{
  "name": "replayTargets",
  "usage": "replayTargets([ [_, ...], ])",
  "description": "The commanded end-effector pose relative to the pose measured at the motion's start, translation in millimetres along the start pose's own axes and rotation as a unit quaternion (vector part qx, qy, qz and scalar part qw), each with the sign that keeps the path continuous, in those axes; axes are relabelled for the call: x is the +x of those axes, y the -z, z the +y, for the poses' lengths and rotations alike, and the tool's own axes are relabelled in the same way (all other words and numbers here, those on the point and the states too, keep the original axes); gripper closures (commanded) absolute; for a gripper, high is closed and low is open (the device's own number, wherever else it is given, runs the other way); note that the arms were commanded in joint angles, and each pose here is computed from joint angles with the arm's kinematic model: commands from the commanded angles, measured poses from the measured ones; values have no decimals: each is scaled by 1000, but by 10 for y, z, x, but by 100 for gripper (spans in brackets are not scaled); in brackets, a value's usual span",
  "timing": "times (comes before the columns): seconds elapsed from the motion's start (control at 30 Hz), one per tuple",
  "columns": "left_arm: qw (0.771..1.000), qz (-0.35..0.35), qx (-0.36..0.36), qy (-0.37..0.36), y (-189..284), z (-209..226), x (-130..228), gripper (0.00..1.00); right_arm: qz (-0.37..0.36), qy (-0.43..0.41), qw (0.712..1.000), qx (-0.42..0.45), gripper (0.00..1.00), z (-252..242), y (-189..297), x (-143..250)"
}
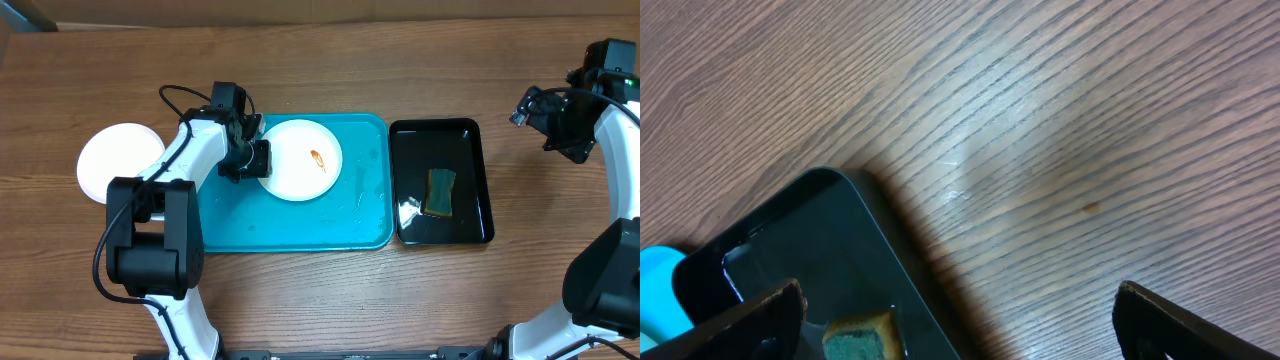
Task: Clean dirty plates on tray and stack at the side
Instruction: 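Slide the white plate right to the tray center with the left gripper, then reach the right gripper into the black tray and grasp the sponge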
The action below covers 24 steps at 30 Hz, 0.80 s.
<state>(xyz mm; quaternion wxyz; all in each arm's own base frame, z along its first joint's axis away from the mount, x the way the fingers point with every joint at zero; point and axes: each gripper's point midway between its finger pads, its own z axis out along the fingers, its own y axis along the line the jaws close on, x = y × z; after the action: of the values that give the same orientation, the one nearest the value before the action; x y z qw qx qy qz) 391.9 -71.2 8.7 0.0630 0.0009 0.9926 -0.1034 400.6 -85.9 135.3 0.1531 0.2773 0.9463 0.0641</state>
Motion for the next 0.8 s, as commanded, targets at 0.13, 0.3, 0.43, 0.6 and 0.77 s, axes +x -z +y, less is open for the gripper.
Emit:
replayTargets([
  [0.13,1000,13,-15,19,-110,44,52,91,-14,0,1000,-2,0,7,67,-61],
  [0.3,1000,16,-12,15,-127,-53,74,96,-13,0,1000,-2,0,7,67,-60],
  [0.43,1000,17,-11,5,-140,-121,86,90,-34,-10,998,-42,0,161,79,-178],
  [0.6,1000,15,-11,2,-143,-137,76,75,58,-4,991,-118,8,414,122,233],
  [0.77,1000,8,-10,0,-144,-144,43,73,126,30,991,-44,31,403,91,703],
])
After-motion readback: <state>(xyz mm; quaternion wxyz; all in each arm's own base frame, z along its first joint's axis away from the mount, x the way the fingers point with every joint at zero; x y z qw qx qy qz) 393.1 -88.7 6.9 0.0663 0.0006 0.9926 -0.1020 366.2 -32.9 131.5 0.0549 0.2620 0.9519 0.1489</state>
